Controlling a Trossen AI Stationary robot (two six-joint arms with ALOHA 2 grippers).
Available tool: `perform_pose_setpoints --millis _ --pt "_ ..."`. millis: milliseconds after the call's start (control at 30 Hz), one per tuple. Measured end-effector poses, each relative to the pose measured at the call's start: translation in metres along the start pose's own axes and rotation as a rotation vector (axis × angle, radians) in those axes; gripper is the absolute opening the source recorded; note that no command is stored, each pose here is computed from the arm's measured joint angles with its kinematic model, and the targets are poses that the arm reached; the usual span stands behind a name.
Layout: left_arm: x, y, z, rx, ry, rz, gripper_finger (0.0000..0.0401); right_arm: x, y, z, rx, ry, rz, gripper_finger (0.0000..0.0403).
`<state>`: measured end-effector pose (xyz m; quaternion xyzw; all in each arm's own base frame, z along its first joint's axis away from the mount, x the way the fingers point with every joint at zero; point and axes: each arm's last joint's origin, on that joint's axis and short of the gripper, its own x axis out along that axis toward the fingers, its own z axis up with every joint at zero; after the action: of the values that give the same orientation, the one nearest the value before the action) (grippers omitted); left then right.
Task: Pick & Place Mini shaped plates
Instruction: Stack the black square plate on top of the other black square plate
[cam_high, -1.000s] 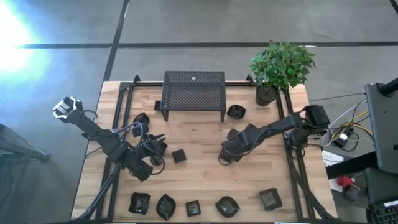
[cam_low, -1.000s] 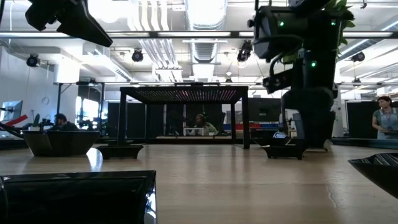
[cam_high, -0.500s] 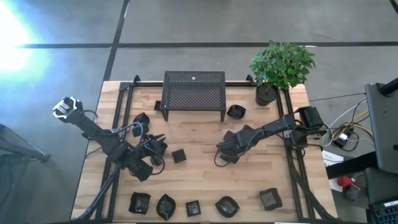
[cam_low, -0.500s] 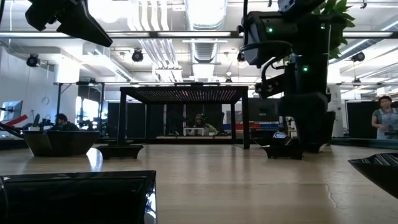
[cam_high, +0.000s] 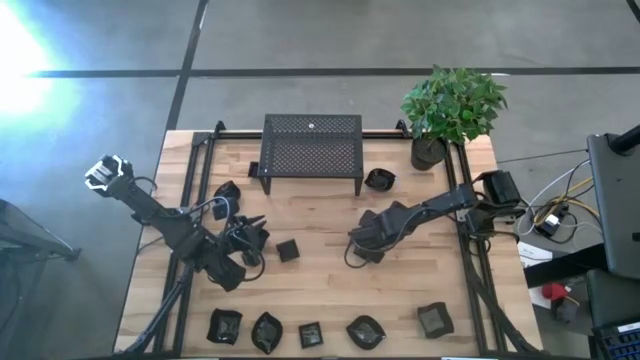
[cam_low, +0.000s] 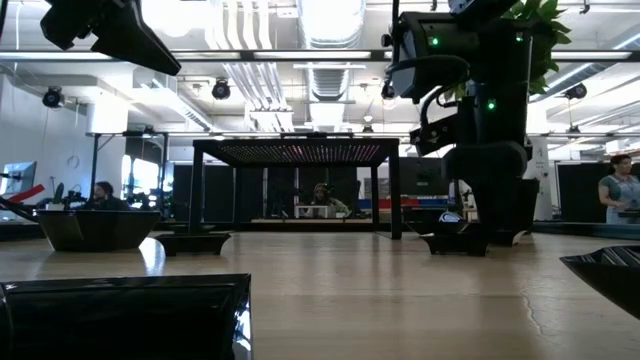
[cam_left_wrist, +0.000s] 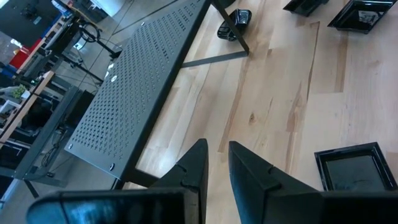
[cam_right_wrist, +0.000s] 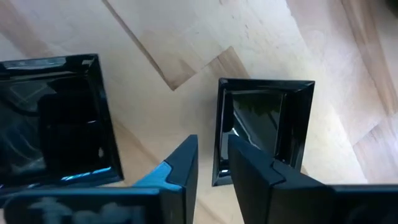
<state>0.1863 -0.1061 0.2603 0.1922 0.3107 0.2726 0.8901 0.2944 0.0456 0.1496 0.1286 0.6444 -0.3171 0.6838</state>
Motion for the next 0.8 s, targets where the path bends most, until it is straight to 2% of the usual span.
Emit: perform_pose_setpoints --millis 367,800 --pt "0.000 0.000 0.000 -0.001 0.000 0.000 0.0060 0.003 -0.004 -0.005 0.015 0.021 -0.011 0.0091" --pt "0.000 0.000 0.000 -0.001 0.000 0.000 0.0060 0.016 -0.006 -0.010 -0.016 0.008 -0.014 0.0073"
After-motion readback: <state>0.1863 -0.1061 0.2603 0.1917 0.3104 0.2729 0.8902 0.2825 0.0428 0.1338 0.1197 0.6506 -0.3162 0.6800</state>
